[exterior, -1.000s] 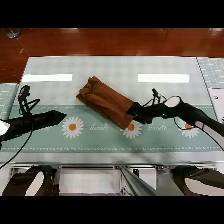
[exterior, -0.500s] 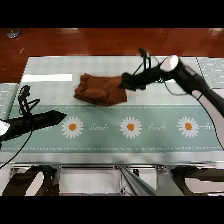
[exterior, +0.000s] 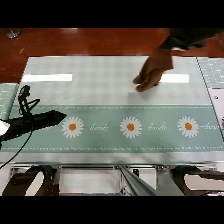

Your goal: Fold the shirts.

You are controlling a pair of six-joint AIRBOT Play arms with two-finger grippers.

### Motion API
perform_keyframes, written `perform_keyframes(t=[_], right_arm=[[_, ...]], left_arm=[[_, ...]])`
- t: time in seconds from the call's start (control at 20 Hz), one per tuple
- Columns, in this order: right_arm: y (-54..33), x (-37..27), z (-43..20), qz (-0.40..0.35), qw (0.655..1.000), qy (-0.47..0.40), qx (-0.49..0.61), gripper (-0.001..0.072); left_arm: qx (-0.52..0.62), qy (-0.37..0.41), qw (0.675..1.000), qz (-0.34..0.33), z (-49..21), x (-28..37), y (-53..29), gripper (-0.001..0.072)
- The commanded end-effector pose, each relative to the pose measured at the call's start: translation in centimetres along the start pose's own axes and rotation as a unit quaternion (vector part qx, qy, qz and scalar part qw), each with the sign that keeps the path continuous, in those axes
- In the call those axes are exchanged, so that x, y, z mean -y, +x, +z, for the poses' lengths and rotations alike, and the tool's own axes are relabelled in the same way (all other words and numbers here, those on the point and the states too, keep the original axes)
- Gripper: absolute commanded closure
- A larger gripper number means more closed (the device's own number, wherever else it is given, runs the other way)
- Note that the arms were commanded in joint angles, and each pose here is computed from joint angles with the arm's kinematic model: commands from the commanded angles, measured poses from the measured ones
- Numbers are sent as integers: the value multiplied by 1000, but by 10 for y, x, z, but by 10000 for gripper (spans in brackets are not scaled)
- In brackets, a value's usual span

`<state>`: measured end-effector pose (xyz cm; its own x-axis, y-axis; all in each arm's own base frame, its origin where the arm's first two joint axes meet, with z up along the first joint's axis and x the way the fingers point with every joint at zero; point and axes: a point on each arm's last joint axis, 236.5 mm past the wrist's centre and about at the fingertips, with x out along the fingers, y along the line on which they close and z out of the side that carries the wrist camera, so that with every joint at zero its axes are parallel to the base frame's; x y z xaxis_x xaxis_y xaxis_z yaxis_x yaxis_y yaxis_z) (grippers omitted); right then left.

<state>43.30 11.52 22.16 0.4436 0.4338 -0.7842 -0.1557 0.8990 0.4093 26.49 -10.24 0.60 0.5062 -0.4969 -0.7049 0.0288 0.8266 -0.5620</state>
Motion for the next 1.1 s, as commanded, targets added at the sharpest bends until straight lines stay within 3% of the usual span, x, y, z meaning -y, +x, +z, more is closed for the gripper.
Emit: perform_keyframes(t=[0.0,0.25,0.45,0.75,0.95,1.0,1.05], right_arm=[[-67,70,-34,-71,993,83,-37,678],[-142,151,-77,-156,963,217,14,678],[-173,198,-158,-247,923,295,-2,678],[-199,246,-337,-403,784,463,-88,677],[-188,254,-386,-429,724,539,-33,662],[-189,258,-390,-437,709,553,-17,421],[-190,262,-388,-439,707,554,-7,110]], left_arm=[[-1,0,1000,0,0,0,0,683],[1,0,1000,1,0,0,0,683],[11,0,1000,3,5,-2,0,683],[25,0,1000,8,12,-4,0,683],[25,0,1000,8,12,-4,0,683],[25,0,1000,8,12,-4,0,683],[25,0,1000,8,12,-4,0,683]])
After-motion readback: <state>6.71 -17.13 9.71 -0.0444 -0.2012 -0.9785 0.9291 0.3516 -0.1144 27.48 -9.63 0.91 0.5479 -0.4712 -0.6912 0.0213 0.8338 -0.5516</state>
